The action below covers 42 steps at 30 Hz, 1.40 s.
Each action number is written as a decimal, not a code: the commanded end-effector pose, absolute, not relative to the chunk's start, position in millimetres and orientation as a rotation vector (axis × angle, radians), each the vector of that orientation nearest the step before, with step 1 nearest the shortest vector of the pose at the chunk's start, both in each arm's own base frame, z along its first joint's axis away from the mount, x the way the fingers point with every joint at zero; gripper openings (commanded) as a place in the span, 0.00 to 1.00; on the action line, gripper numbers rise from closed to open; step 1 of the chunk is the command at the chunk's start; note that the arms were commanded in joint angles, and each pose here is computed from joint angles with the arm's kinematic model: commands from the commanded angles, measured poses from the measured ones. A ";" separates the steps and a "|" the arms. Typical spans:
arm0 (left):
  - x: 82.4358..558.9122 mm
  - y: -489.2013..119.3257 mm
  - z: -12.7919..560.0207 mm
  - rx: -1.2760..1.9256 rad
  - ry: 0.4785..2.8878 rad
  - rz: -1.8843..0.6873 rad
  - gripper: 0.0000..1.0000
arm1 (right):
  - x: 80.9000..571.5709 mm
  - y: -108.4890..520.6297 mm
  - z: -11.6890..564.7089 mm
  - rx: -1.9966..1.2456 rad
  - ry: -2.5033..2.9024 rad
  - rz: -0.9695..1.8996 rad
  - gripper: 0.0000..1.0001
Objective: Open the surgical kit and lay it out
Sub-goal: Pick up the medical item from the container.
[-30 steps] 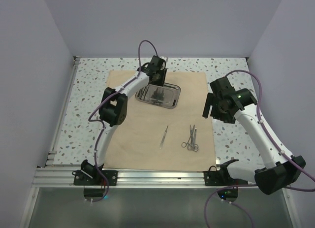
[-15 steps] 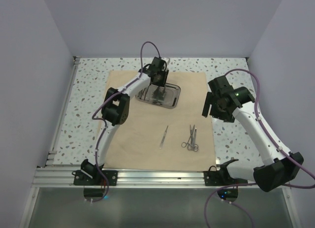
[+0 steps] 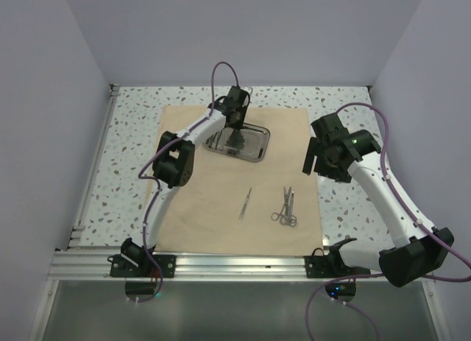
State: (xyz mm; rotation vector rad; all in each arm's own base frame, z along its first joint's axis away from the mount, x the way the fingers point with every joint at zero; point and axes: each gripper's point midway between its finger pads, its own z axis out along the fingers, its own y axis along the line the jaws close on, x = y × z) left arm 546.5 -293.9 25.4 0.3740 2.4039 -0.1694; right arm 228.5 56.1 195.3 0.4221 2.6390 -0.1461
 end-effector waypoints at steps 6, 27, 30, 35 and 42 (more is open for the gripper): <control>499.6 -254.1 -46.6 0.510 2.632 0.069 0.18 | 237.1 58.6 203.4 0.436 2.586 -0.100 0.85; 498.4 -294.1 8.3 0.386 2.634 -0.436 0.00 | 234.3 61.5 207.2 0.395 2.579 -0.045 0.84; 515.4 -286.8 46.7 0.282 2.568 -0.545 0.00 | 234.2 63.8 207.5 0.395 2.578 -0.025 0.85; 528.9 -274.8 100.6 0.201 2.485 -0.648 0.00 | 231.9 68.4 207.7 0.393 2.578 0.017 0.85; 512.7 -270.3 133.5 0.178 2.465 -0.700 0.00 | 228.8 71.5 207.6 0.385 2.577 0.052 0.85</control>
